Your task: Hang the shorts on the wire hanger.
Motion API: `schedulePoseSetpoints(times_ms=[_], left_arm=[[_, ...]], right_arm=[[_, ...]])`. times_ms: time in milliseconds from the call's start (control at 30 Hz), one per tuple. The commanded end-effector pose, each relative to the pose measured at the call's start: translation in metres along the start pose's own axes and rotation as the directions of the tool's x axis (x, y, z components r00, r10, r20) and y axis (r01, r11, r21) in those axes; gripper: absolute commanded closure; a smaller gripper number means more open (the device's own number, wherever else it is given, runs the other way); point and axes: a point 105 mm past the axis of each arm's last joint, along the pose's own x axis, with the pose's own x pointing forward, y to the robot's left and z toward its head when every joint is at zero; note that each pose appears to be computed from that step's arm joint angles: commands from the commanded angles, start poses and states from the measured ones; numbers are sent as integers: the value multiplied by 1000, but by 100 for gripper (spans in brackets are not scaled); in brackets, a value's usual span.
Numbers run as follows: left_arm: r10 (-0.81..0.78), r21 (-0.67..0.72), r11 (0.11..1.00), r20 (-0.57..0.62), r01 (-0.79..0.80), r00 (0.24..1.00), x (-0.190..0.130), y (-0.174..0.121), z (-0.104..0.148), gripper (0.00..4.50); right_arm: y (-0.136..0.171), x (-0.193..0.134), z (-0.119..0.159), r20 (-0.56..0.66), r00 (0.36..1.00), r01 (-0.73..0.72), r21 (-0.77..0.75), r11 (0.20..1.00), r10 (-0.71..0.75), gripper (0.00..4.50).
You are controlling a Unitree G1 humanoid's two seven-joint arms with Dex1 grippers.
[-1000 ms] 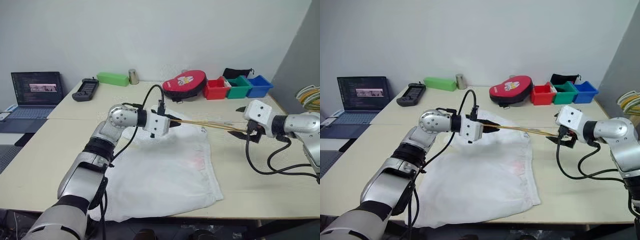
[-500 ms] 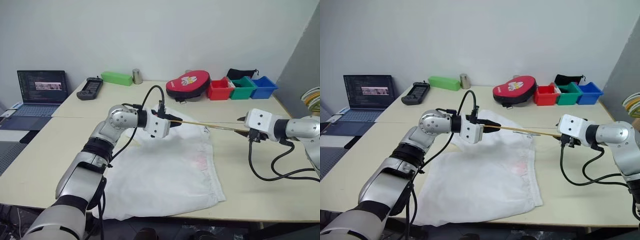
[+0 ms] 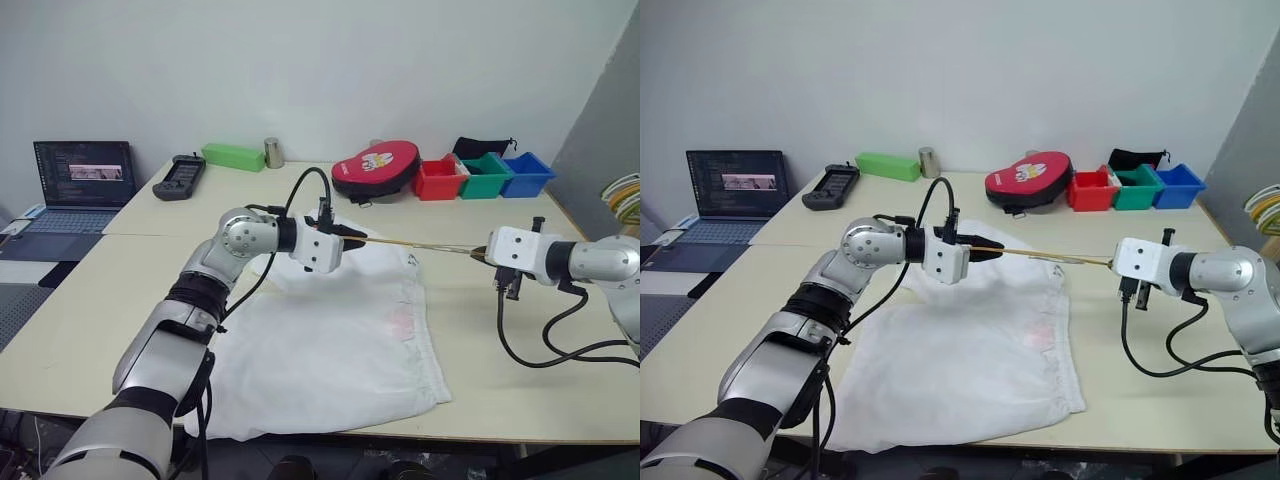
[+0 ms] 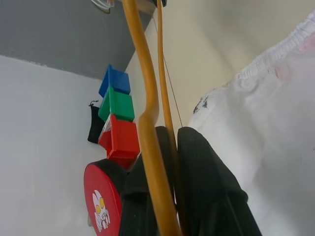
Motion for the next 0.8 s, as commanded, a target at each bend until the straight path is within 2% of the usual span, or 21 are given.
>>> schedulePoseSetpoints(times_ms=[33, 67, 100, 400, 467, 567, 633, 667, 700, 800], left_arm=[[53, 13, 999, 21, -53, 998, -2, 19, 6, 413], [58, 0, 998, 28, -58, 998, -2, 20, 7, 379], [62, -7, 998, 34, -62, 997, -3, 21, 7, 377], [86, -79, 994, 96, -79, 992, -24, 30, 13, 154], [73, -92, 994, 97, -64, 993, -31, 29, 13, 110], [81, -143, 987, 83, -69, 993, -41, 29, 9, 49], [115, -203, 974, 75, -98, 990, -49, 31, 7, 2], [149, -253, 959, 72, -126, 986, -52, 34, 7, 2], [231, -383, 904, 64, -190, 971, -57, 32, 4, 2], [313, -574, 778, 1, -256, 950, -64, 12, -1, 2]], right_arm=[[-9, -6, 2, 2, 999, 44, -22, 999, -44, 448], [-8, -6, 3, 5, 999, 44, -18, 999, -43, 450], [-8, -6, 3, 9, 999, 42, -15, 999, -42, 450], [0, -4, 1, 35, 999, 8, 48, 999, -10, 450], [3, -5, -7, 25, 1000, -7, 97, 995, 5, 450], [9, -8, -35, -32, 999, -28, 188, 982, 34, 450], [9, -15, -54, -55, 997, -24, 329, 944, 45, 450], [10, -19, -65, -72, 996, -23, 388, 922, 55, 450], [13, -27, -75, -82, 993, -29, 491, 871, 79, 450], [27, -43, -80, -40, 984, -98, 689, 718, 172, 450]])
